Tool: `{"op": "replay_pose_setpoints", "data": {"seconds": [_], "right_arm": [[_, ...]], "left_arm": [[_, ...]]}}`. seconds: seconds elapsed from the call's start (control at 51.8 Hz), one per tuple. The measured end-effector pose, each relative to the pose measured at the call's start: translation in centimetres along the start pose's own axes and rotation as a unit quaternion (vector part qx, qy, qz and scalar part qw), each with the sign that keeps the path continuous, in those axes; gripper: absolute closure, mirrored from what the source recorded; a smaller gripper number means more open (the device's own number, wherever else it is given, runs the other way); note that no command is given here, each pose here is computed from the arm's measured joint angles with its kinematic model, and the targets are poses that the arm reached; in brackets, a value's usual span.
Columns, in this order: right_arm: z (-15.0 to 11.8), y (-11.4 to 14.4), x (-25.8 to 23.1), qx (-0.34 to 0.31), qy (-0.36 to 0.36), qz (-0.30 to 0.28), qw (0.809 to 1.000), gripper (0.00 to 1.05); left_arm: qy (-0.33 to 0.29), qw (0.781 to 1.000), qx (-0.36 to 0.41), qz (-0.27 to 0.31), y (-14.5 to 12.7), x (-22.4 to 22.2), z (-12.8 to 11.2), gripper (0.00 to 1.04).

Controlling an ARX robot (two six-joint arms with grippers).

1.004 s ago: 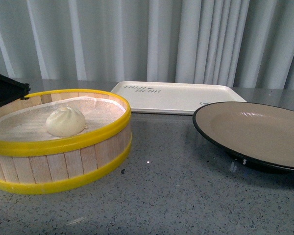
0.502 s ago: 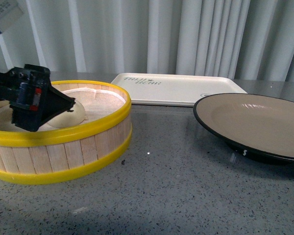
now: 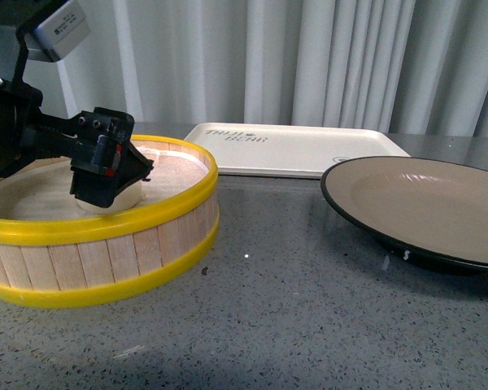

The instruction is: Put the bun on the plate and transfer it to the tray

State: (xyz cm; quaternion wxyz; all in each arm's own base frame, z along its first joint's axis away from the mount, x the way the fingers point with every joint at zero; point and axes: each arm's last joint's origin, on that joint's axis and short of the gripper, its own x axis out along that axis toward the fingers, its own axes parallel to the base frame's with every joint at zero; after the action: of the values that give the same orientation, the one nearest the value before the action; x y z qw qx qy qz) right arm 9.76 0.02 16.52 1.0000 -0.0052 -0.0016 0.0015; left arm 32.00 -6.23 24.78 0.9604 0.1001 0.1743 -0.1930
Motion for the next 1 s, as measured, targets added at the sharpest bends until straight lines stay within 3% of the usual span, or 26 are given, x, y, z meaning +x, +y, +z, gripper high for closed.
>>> {"op": "replay_pose_setpoints", "data": {"seconds": [0.56,0.772,1.004], "right_arm": [[0.0,0.0,0.0,0.000,0.000,0.000,1.000,0.08],[0.0,0.0,0.0,0.000,0.000,0.000,1.000,0.08],[0.0,0.0,0.0,0.000,0.000,0.000,1.000,0.08]], "left_arm": [[0.035,0.999,0.007,0.027,-0.5,3.2,-0.9,0.07],[0.046,0.999,0.009,0.028,-0.9,3.3,-0.6,0.50],[0.037,0.999,0.007,0.039,-1.2,3.6,0.0,0.77]]}}
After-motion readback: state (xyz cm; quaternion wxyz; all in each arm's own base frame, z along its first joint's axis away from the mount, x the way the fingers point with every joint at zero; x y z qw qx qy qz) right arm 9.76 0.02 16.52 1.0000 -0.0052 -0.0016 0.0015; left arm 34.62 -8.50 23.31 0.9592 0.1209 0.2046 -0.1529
